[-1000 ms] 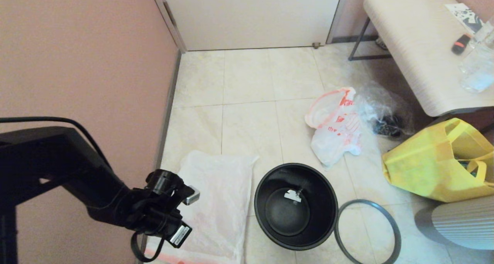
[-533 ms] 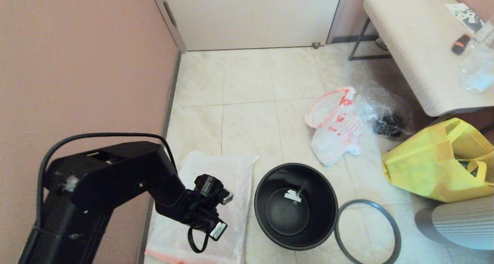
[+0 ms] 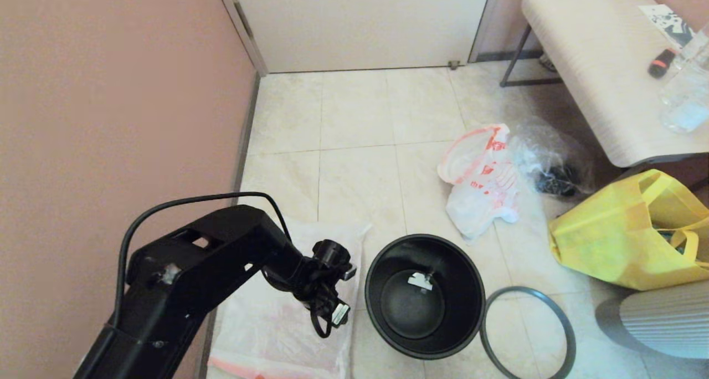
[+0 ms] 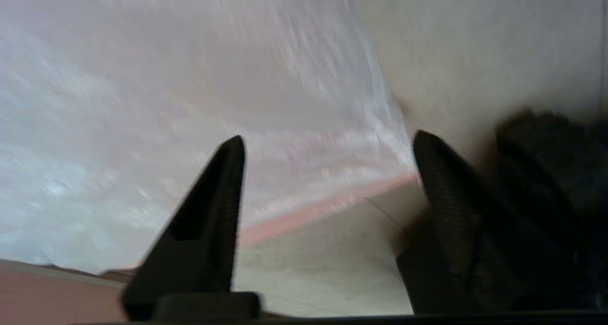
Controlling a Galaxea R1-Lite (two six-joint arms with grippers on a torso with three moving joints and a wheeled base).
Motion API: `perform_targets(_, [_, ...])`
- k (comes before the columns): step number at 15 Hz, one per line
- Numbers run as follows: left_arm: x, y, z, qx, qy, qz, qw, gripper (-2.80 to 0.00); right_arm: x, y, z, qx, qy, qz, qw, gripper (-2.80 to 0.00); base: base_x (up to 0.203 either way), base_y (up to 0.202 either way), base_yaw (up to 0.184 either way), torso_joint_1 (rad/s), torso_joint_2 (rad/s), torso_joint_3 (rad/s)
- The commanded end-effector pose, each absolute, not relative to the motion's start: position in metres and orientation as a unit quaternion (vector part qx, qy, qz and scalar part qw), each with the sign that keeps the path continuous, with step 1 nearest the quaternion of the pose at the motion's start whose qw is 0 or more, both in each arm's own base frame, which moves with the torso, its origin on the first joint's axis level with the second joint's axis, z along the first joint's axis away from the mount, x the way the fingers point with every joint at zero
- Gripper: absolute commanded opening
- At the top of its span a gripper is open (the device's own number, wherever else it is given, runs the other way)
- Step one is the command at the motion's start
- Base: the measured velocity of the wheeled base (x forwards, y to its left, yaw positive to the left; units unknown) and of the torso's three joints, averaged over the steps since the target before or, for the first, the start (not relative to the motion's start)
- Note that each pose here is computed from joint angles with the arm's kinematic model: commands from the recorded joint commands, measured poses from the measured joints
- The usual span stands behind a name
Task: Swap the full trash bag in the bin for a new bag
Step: Pick up a new trash bag
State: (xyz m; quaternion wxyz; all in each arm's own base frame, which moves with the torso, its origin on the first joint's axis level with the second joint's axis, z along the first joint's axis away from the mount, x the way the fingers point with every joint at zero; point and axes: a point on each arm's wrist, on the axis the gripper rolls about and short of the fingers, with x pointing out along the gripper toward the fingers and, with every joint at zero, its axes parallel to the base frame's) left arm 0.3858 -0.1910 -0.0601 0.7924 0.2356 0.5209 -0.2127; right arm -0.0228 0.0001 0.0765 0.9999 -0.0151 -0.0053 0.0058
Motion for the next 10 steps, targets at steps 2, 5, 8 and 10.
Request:
perform_targets(2, [0.401, -0.211, -0.077, 0.248, 0.525, -0.200, 0.789, 0.00, -0.022, 0.000, 0.076, -0.015, -0.003, 0.006, 1.000, -2.80, 0.000, 0.000, 0.000, 0.000, 0.00, 0.000])
perform_targets(5, [0.408, -0.226, -0.108, 0.281, 0.526, -0.159, 0.787, 0.00, -0.022, 0.000, 0.076, -0.015, -0.003, 0.006, 1.000, -2.80, 0.000, 0.000, 0.000, 0.000, 0.00, 0.000])
perform_targets(8, [0.421, -0.236, -0.137, 0.312, 0.499, -0.076, 0.805, 0.00, -0.022, 0.000, 0.076, -0.015, -0.003, 0.006, 1.000, -2.80, 0.000, 0.000, 0.000, 0.000, 0.00, 0.000])
perform_targets(10, [0.423, -0.247, -0.146, 0.320, 0.475, -0.046, 0.818, 0.00, -0.022, 0.000, 0.076, -0.015, -0.003, 0.006, 1.000, -2.80, 0.000, 0.000, 0.000, 0.000, 0.00, 0.000])
